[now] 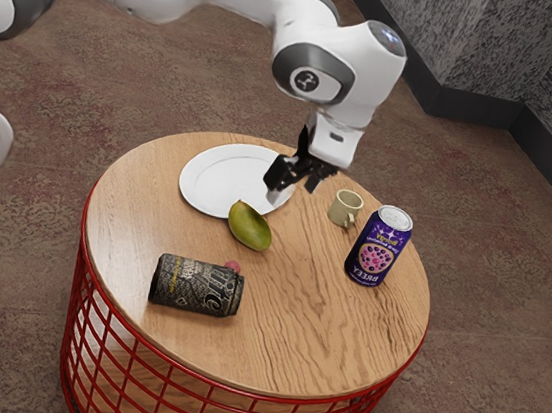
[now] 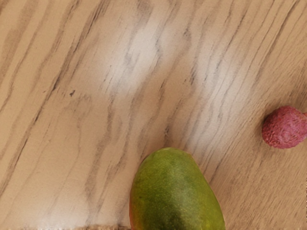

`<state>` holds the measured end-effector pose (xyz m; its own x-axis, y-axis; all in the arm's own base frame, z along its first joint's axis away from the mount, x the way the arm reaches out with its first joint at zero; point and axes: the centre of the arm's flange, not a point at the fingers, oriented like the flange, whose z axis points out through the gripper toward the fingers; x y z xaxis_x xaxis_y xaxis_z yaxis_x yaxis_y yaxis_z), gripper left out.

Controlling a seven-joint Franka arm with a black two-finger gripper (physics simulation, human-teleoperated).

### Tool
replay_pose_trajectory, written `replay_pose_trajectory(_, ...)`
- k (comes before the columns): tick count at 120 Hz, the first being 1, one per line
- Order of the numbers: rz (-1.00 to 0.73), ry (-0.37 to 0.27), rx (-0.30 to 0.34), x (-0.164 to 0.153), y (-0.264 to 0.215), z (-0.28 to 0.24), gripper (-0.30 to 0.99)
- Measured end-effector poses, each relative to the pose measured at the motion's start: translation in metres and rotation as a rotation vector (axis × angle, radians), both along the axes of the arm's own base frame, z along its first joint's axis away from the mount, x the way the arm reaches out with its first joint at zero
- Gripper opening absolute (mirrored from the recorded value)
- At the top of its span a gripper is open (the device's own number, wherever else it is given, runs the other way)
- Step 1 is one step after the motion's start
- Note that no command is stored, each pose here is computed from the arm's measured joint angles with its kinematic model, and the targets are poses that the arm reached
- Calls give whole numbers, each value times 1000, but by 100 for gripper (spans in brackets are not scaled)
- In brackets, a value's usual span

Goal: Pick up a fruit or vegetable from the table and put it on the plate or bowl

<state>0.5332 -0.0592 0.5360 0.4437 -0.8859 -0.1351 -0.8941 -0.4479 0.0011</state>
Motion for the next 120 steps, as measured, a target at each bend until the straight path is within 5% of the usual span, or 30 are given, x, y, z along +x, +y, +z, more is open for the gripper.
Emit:
replay_pose_trajectory(42, 32, 13, -57, -33, -11, -10, 69)
replay_pose_trajectory(68, 183, 59, -49, -33, 40, -36, 69)
replay_pose_trajectory(120, 239, 87, -49, -35, 35, -65, 69)
